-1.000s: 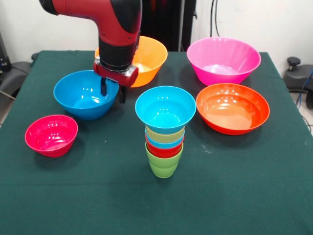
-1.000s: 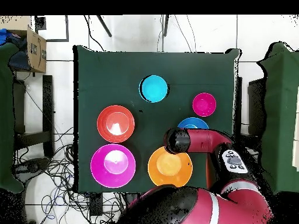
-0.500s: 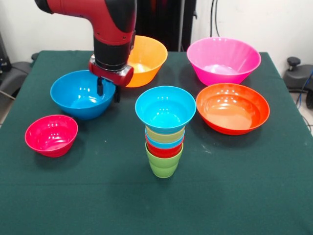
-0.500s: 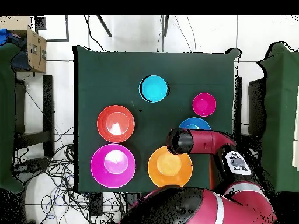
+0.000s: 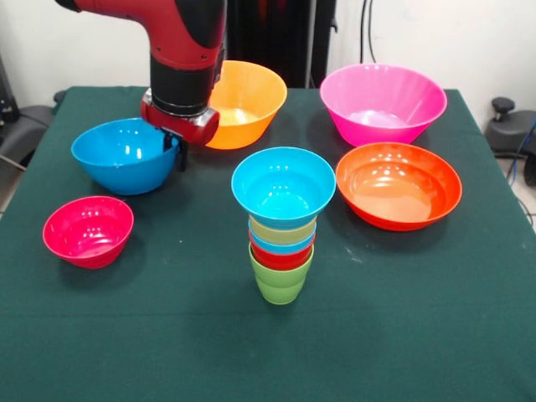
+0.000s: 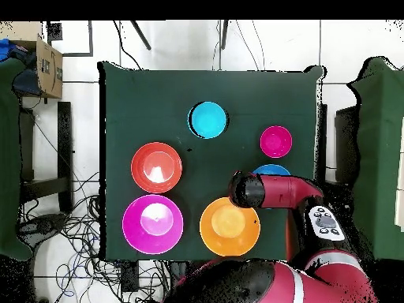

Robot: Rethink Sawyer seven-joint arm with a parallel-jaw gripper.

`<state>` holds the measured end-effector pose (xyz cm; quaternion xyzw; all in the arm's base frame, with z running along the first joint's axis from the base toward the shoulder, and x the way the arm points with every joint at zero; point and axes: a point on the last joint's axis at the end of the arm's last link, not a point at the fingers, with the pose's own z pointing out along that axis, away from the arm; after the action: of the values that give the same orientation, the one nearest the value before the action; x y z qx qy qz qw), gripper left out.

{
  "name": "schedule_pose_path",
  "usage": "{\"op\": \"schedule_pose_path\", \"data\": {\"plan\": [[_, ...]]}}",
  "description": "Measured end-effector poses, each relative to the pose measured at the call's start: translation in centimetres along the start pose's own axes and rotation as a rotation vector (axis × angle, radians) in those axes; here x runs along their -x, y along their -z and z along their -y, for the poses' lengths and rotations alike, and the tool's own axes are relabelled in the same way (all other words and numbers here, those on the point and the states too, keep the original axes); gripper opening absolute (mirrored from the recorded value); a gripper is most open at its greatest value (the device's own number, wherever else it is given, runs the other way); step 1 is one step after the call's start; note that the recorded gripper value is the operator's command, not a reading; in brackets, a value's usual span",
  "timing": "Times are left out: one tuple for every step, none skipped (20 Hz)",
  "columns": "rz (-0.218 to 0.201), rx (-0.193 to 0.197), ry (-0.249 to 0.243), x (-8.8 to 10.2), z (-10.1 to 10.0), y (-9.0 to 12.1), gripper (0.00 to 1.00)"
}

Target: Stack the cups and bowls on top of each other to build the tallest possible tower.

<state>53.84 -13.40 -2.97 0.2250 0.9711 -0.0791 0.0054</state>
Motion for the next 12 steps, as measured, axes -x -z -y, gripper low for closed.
{"op": "schedule_pose_path", "data": {"plan": [[0.001,0.0,0.0,0.0,0.0,0.0,0.0],[0.001,0.0,0.0,0.0,0.0,0.0,0.0],[0.005,0.0,-0.001,0.2,0.0,0.2,0.0],[0.007,0.0,-0.001,0.2,0.1,0.3,0.0],[0.008,-0.001,-0.001,0.3,0.1,0.4,0.0],[0.01,-0.001,-0.001,0.4,0.1,0.5,0.0],[0.011,-0.001,-0.002,0.5,0.1,0.6,0.0],[0.012,-0.003,-0.002,0.6,0.2,0.8,0.0],[0.008,-0.007,-0.003,0.7,0.2,1.1,0.0],[0.006,-0.01,-0.004,0.8,0.3,1.3,0.0],[0.002,-0.014,-0.004,0.9,0.3,1.7,0.0],[-0.002,-0.018,-0.005,1.0,0.4,1.9,0.0]]}}
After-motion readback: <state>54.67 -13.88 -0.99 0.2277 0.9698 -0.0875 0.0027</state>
